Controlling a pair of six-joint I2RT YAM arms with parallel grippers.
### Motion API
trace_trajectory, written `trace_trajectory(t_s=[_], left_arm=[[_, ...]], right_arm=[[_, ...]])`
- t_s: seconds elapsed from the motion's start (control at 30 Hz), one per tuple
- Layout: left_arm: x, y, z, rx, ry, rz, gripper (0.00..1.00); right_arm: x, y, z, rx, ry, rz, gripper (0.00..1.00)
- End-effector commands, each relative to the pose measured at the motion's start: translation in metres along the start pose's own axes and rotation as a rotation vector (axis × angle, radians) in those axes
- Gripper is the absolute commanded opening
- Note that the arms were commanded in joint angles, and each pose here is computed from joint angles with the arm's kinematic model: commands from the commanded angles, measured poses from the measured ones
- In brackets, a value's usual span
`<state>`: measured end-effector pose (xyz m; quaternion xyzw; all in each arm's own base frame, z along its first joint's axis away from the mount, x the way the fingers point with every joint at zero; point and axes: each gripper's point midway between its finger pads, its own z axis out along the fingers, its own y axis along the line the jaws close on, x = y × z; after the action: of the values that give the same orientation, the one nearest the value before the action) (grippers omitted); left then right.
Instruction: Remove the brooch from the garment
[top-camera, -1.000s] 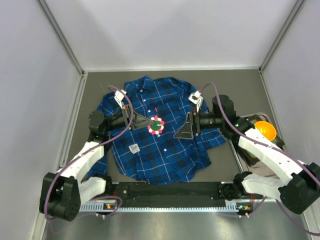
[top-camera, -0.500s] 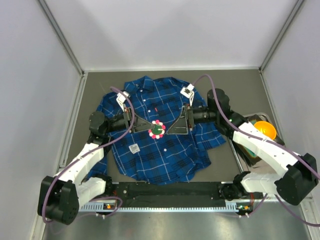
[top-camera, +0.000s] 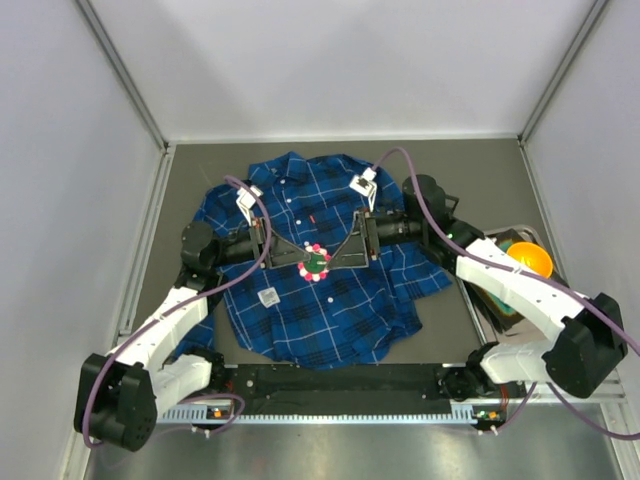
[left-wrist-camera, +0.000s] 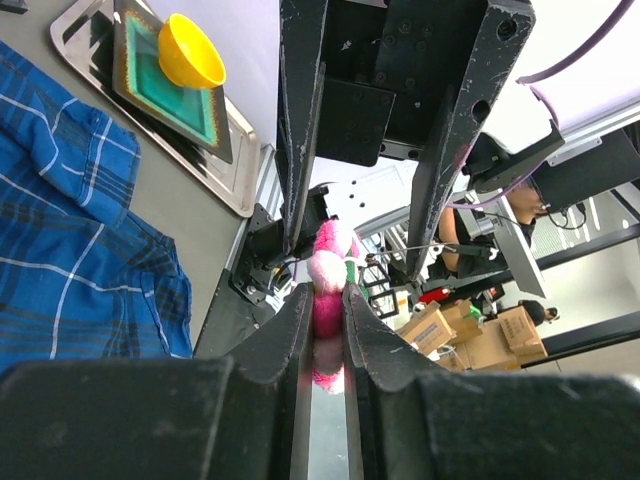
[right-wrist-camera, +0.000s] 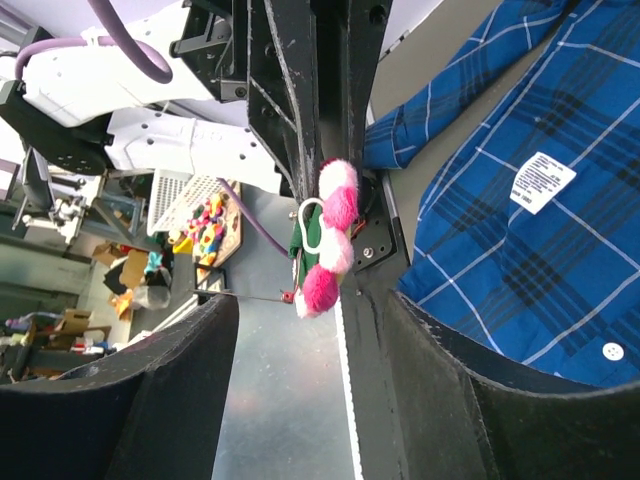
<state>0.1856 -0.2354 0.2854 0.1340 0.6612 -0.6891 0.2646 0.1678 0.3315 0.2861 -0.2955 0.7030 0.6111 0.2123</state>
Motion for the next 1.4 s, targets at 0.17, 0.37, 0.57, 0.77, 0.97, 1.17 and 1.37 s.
trace_trajectory(t_s=[0.17,0.37,0.57,0.77,0.97,1.17,1.37], left_arm=[[0.003,-0.006,0.0,0.004,0.03,0.082,0.0],[0.002,-0.006,0.0,-0.005,0.028,0.078,0.0],[0.002,-0.008,0.0,-0.007,0.029,0.081,0.0],[0.002,-0.008,0.0,-0.008,0.032,0.077,0.0],[0.001,-0.005,0.0,-0.029,0.028,0.074,0.0],[-0.006,0.006,0.001,-0.097,-0.009,0.024,0.0],[-0.017,0.012,0.003,-0.124,-0.082,-0.04,0.0]], right_arm=[[-0.007,0.022,0.014,-0.077,0.042,-0.072,0.57],[0.004,0.017,0.024,-0.08,0.093,-0.037,0.5],[0.012,0.012,0.025,-0.073,0.109,-0.022,0.46],[0.014,0.011,0.027,-0.084,0.126,-0.014,0.38],[0.018,0.009,0.029,-0.082,0.136,-0.008,0.32],[0.011,0.004,0.027,-0.003,0.048,-0.019,0.08],[0.001,0.003,0.033,0.041,-0.096,-0.032,0.0]])
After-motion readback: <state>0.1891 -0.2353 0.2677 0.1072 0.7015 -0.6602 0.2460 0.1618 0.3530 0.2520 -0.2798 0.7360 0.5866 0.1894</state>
